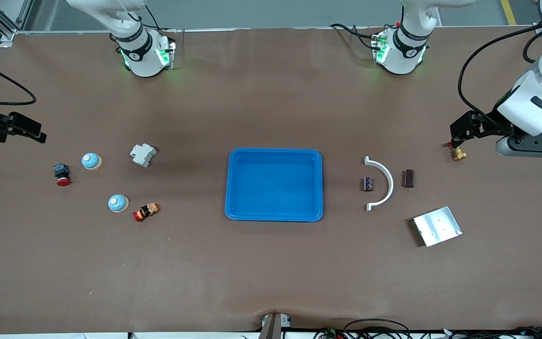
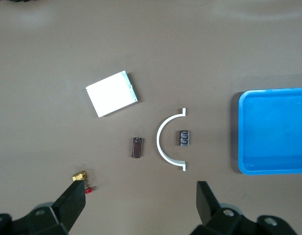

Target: Place electrolytic capacitor and blue bell in tray

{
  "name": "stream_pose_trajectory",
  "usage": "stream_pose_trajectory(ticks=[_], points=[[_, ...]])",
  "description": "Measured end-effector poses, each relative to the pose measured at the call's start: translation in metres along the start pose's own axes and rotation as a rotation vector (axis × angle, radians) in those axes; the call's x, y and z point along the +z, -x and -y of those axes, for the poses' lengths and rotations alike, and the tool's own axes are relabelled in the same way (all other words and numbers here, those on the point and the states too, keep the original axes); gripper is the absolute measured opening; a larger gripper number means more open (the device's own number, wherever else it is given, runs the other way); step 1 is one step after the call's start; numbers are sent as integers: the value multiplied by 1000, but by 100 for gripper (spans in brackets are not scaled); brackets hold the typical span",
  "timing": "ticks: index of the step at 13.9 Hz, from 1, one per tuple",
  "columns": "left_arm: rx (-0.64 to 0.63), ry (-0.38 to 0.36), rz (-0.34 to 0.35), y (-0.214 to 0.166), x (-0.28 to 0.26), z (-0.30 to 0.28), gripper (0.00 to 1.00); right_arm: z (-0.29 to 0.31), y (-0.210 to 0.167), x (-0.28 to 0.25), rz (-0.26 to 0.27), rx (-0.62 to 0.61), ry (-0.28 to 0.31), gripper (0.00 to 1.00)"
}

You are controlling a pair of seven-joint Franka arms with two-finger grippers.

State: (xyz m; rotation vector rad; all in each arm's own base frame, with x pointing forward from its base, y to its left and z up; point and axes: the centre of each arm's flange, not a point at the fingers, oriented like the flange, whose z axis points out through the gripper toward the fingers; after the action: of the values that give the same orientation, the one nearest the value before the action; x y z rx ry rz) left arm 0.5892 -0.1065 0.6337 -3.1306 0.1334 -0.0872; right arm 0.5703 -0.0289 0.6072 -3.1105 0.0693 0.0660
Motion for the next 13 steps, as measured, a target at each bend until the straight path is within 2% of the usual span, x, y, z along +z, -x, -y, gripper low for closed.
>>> stream_pose_trajectory(ticks=[5, 9, 12, 13], points=[[0, 1, -6, -1, 1, 0, 100, -1, -1, 0, -3, 3, 0, 100], [3, -3, 33, 1, 19, -1, 100, -3, -6, 5, -14, 6, 1, 100], [9, -5, 57, 2, 35, -3, 100, -8, -23, 34, -20, 15, 2, 100], [12, -6, 55, 2, 42, -5, 100, -11, -32, 55, -2, 20, 2, 100]])
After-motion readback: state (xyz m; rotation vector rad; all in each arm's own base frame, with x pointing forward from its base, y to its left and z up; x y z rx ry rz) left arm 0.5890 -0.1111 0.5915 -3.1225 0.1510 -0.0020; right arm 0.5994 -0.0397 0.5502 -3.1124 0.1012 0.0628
